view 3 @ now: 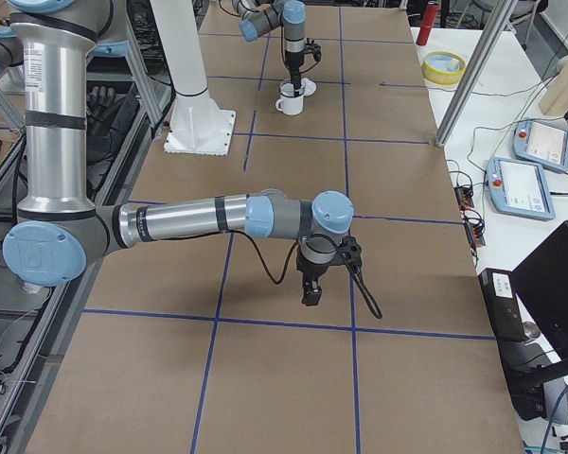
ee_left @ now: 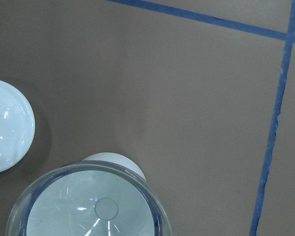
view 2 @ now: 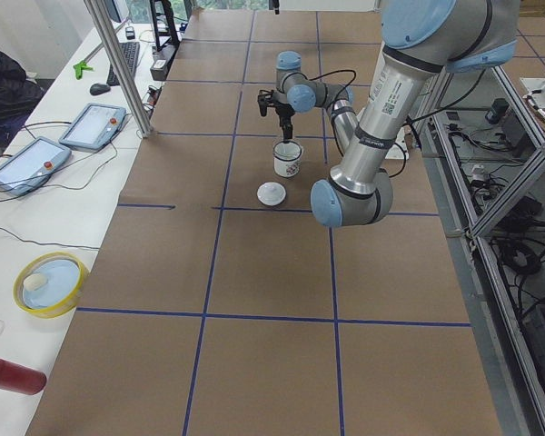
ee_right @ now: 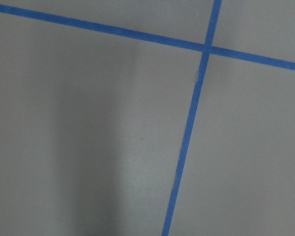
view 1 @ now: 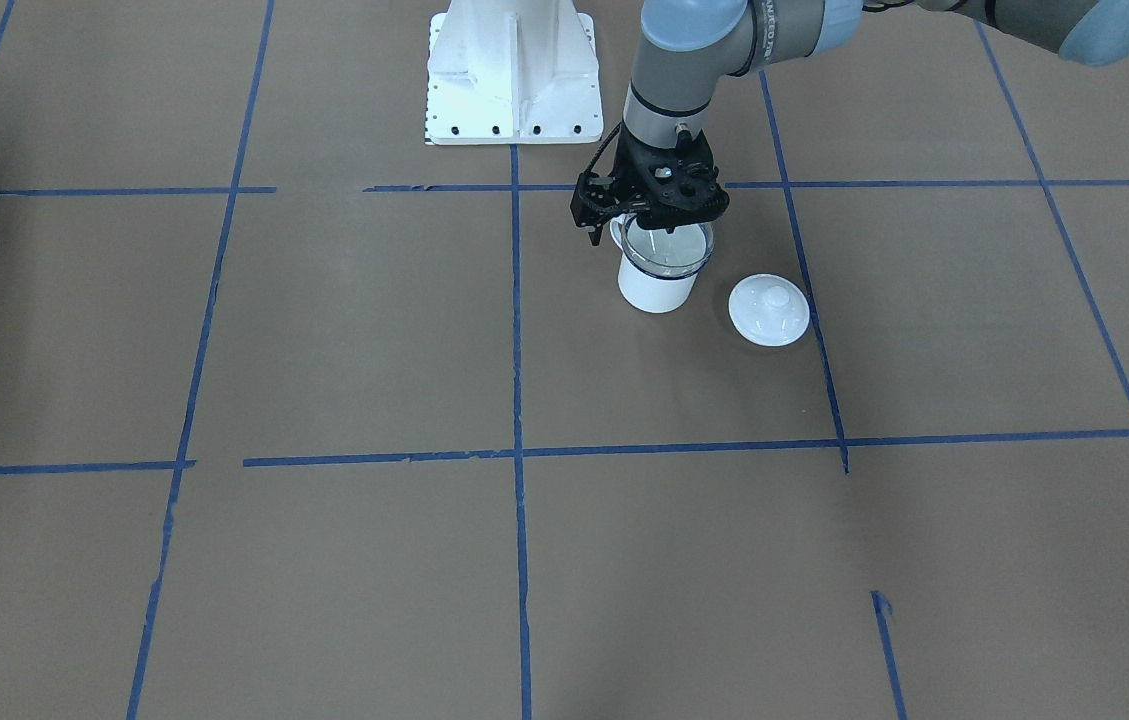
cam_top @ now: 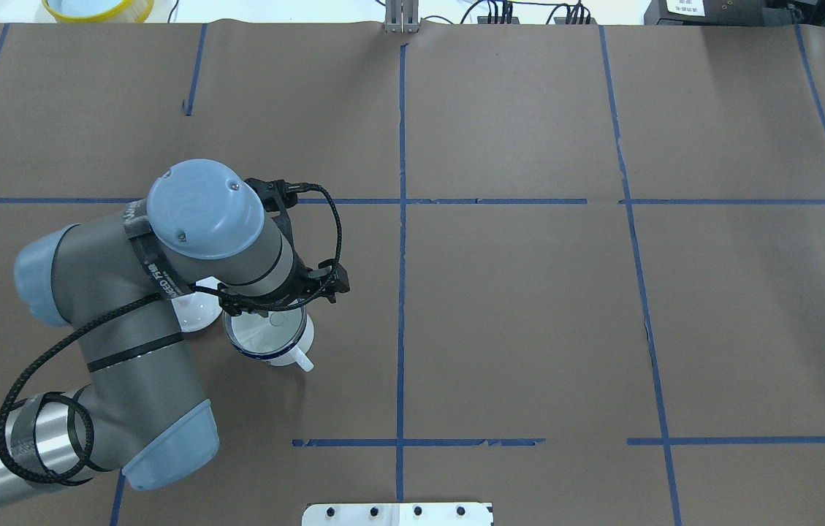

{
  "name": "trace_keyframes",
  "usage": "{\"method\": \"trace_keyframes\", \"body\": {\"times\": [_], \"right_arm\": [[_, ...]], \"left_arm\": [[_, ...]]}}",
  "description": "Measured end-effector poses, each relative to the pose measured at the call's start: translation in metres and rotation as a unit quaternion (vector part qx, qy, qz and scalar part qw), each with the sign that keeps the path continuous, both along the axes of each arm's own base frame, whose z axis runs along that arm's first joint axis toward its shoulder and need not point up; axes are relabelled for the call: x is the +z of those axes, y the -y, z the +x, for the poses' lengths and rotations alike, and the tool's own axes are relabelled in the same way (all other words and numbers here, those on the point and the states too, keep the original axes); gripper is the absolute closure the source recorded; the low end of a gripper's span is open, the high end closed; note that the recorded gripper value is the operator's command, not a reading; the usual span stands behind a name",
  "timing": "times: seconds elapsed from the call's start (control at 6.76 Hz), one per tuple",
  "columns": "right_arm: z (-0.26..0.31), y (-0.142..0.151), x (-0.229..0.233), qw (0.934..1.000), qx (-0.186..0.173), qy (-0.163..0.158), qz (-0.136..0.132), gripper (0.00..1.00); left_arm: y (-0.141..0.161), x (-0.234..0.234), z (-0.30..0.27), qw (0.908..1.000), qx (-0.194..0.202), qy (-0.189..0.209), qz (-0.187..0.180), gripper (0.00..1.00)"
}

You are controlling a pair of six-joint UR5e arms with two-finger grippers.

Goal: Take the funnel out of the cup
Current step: 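Move the left gripper over the glass funnel in the white mug, then close the left gripper on the funnel stem and lift it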

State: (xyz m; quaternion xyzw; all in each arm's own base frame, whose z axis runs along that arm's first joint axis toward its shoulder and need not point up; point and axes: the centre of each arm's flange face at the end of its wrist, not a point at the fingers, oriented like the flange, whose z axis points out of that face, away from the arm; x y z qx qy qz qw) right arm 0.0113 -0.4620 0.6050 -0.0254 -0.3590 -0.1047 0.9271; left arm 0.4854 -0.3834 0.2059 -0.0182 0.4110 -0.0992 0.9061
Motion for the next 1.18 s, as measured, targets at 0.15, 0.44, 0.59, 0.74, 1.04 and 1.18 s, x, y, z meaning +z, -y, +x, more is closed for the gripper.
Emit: {"method": "trace_keyframes", "body": {"times": [0.15,0.44,0.59,0.74,1.04,1.18], "right_arm": [[0.0,0.0,0.0,1.0,0.0,0.0,0.0,0.0],[0.0,0.0,0.0,1.0,0.0,0.0,0.0,0.0],[0.0,0.0,0.0,1.0,0.0,0.0,0.0,0.0],[0.0,0.0,0.0,1.0,0.0,0.0,0.0,0.0],[0.0,0.0,0.0,1.0,0.0,0.0,0.001,0.0],[0.0,0.0,0.0,1.0,0.0,0.0,0.001,0.0]], "left_arm": [[-0.001,0.004,0.006,1.0,0.0,0.003,0.0,0.33],[0.0,0.008,0.01,1.0,-0.003,0.006,-0.002,0.86],[0.0,0.007,0.01,1.0,-0.006,0.007,-0.001,1.0],[0.001,0.006,0.008,0.9999,-0.012,0.008,0.002,1.0],[-0.001,-0.002,0.0,0.9997,-0.022,0.0,0.004,1.0],[-0.008,-0.016,-0.014,0.9997,-0.024,-0.008,0.007,1.0]]}}
